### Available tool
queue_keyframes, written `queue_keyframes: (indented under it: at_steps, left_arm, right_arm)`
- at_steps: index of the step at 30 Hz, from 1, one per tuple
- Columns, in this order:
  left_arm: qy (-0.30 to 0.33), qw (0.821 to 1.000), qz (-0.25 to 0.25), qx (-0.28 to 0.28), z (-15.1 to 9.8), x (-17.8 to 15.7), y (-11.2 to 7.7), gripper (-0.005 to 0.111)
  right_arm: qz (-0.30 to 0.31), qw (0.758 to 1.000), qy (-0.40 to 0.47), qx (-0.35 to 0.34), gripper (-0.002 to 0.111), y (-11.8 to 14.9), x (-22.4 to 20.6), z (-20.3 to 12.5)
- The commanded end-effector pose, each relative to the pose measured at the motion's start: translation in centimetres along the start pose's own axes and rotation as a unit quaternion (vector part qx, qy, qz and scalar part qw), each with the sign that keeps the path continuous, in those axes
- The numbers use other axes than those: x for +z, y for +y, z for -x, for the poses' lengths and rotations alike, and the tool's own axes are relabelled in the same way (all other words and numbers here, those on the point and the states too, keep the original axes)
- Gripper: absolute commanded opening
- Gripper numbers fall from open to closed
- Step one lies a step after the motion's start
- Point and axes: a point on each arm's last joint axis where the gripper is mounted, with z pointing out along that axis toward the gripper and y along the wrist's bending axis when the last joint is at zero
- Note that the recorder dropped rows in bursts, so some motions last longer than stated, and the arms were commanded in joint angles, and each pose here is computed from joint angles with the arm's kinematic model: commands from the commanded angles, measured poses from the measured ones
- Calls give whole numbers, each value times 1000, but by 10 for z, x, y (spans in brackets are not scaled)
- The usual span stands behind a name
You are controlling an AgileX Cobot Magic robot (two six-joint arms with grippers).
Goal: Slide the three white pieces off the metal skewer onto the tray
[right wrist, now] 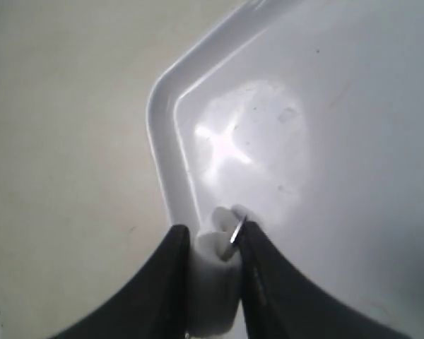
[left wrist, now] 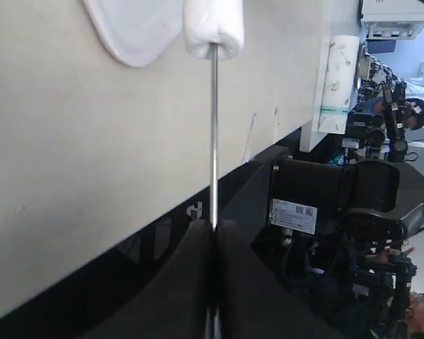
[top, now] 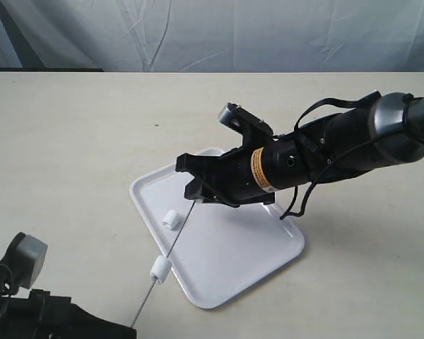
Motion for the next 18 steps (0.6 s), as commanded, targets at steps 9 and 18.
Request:
queue_keyframes:
  at_steps: [9,18]
  left_arm:
    - [52,998,-16,12,-16,-1,0,0]
    - [-18,998,56,25,-1,-1,12,0]
  right_arm:
    - [-80,995,-59,20,30,-21,-6,18]
    - [-28,999,-33,20,53,-10,-6,14]
